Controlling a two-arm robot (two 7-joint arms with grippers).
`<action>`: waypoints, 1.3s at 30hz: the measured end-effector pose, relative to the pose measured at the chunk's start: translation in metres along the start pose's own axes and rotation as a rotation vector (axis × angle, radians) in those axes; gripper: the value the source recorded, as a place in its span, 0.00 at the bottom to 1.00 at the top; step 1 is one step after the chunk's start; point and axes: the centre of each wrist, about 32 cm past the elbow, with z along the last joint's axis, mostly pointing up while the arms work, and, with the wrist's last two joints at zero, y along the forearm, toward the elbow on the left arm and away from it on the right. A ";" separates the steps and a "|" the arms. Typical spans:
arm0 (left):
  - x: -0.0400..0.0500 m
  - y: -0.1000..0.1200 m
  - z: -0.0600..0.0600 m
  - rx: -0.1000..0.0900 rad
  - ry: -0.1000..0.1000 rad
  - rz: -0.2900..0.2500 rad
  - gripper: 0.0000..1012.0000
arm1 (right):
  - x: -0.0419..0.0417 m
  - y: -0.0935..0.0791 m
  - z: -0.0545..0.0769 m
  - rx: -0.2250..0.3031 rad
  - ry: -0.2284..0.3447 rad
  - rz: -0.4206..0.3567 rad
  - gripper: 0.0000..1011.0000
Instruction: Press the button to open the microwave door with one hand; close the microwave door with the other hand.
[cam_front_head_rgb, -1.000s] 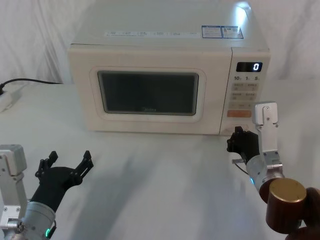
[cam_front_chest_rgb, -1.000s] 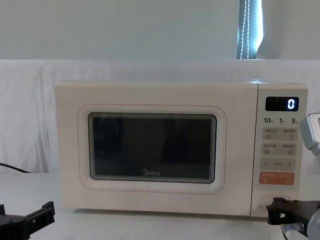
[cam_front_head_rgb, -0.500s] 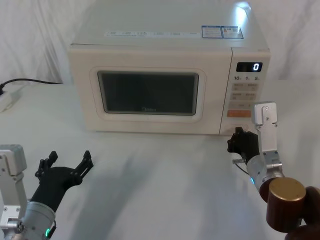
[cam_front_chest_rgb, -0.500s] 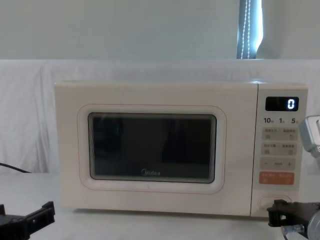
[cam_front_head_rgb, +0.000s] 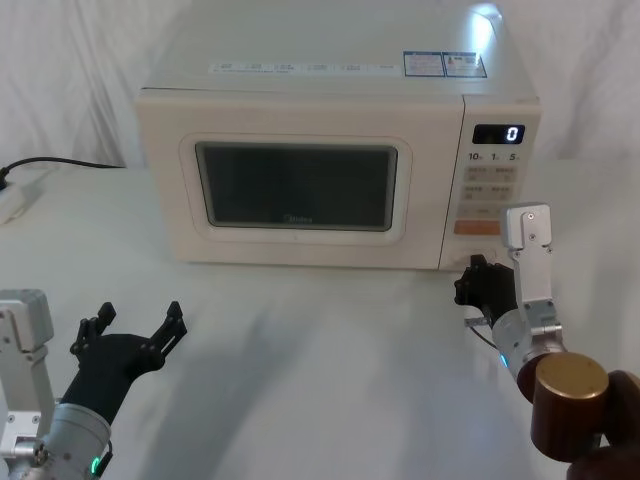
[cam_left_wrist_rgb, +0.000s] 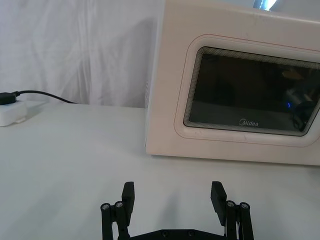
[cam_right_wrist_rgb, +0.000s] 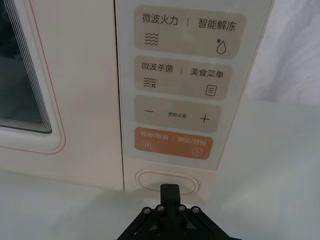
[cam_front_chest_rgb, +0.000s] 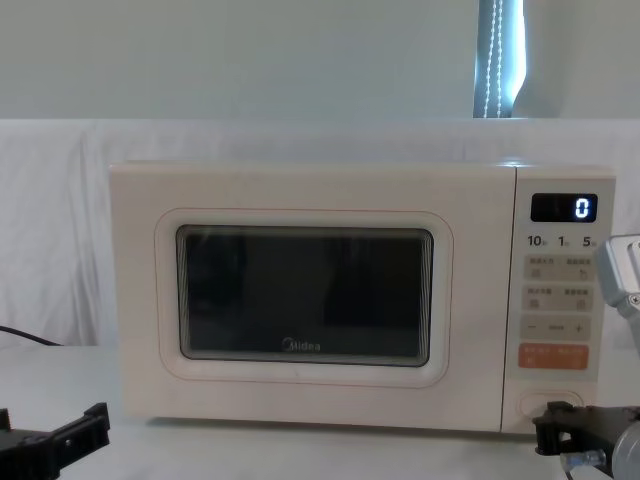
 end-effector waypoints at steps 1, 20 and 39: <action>0.0000 0.000 0.000 0.000 0.000 0.000 0.99 | 0.0000 0.000 0.000 0.000 0.000 -0.001 0.00; 0.0000 0.000 0.000 0.000 0.000 0.000 0.99 | -0.0018 0.007 0.000 -0.004 -0.002 -0.009 0.00; 0.0000 0.000 0.000 0.000 0.000 0.000 0.99 | 0.0006 0.014 0.001 -0.007 -0.012 -0.016 0.00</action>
